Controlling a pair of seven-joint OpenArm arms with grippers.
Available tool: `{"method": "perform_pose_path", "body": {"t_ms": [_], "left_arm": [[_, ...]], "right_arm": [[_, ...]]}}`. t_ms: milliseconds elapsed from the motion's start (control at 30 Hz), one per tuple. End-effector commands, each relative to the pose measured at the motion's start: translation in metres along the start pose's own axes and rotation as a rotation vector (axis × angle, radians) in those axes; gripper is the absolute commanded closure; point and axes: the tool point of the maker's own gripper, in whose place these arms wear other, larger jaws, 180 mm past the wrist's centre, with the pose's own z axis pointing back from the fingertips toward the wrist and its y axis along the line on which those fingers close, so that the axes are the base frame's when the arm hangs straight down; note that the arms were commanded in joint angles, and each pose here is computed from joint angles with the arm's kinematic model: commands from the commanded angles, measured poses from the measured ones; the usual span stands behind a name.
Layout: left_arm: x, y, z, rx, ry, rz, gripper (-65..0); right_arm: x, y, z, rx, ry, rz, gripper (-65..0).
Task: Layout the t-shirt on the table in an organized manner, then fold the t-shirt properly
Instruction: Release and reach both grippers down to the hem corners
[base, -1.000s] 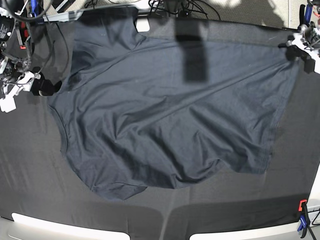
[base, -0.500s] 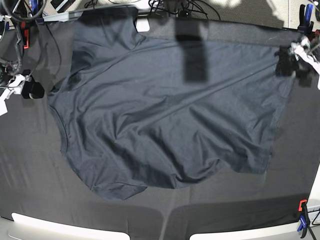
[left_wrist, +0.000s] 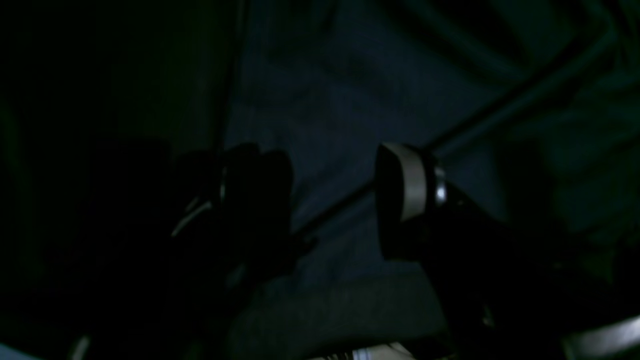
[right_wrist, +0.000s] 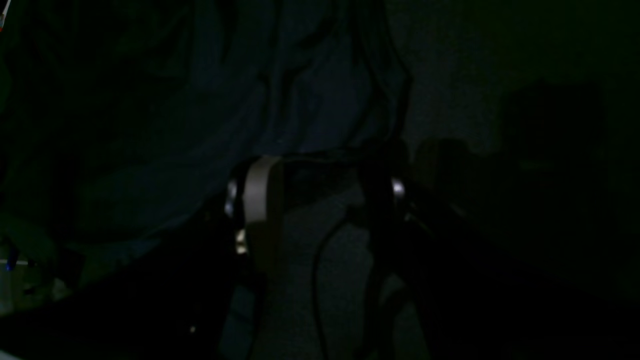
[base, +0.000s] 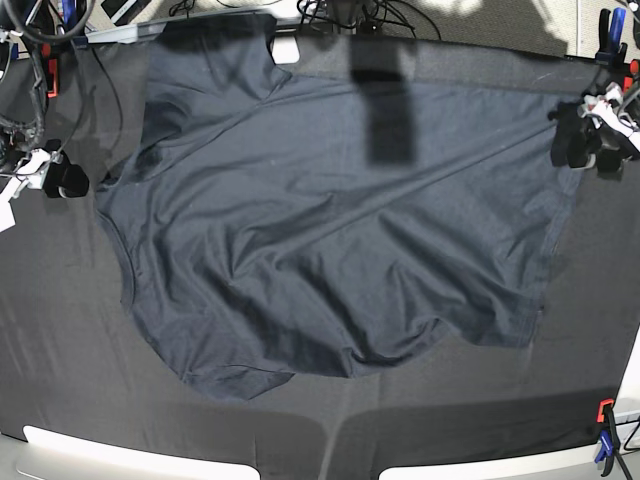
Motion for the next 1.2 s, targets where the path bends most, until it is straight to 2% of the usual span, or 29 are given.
{"method": "perform_pose_path", "body": {"t_ms": [0, 100, 233, 400, 533, 700, 867, 1167], "left_arm": [[0.021, -0.001, 0.004, -0.006, -0.075, -0.021, -33.7], [0.042, -0.002, 0.001, -0.010, -0.155, -0.031, -33.7], [0.070, -0.013, -0.016, -0.032, -0.195, -0.087, -33.7], [0.099, -0.040, -0.053, -0.058, -0.196, -0.162, -33.6], [0.110, -0.046, -0.085, -0.042, -0.184, -0.196, -33.5], [0.120, -0.035, -0.116, -0.065, -0.163, -0.116, -33.5], [0.140, -0.025, -0.134, -0.082, -0.186, -0.046, -33.5], [0.183, -0.003, -0.178, -0.096, -0.192, 0.092, -33.5]], "right_arm": [[0.020, 0.000, 0.009, 0.000, -0.052, 0.027, -25.1], [0.021, 0.001, 0.009, 0.006, -0.057, 0.026, -25.1], [0.021, 0.001, 0.009, 0.006, -0.057, 0.026, -25.1], [0.029, 0.001, 0.009, 0.003, -0.095, 0.029, -25.1], [0.050, -0.005, 0.009, -0.044, -0.113, 0.069, -25.1], [0.082, -0.013, 0.013, -0.102, -0.142, 0.116, -25.1], [0.120, -0.023, 0.015, -0.163, -0.250, 0.143, -25.1], [0.153, -0.011, -0.045, -0.029, -0.182, 0.074, -25.1]]}}
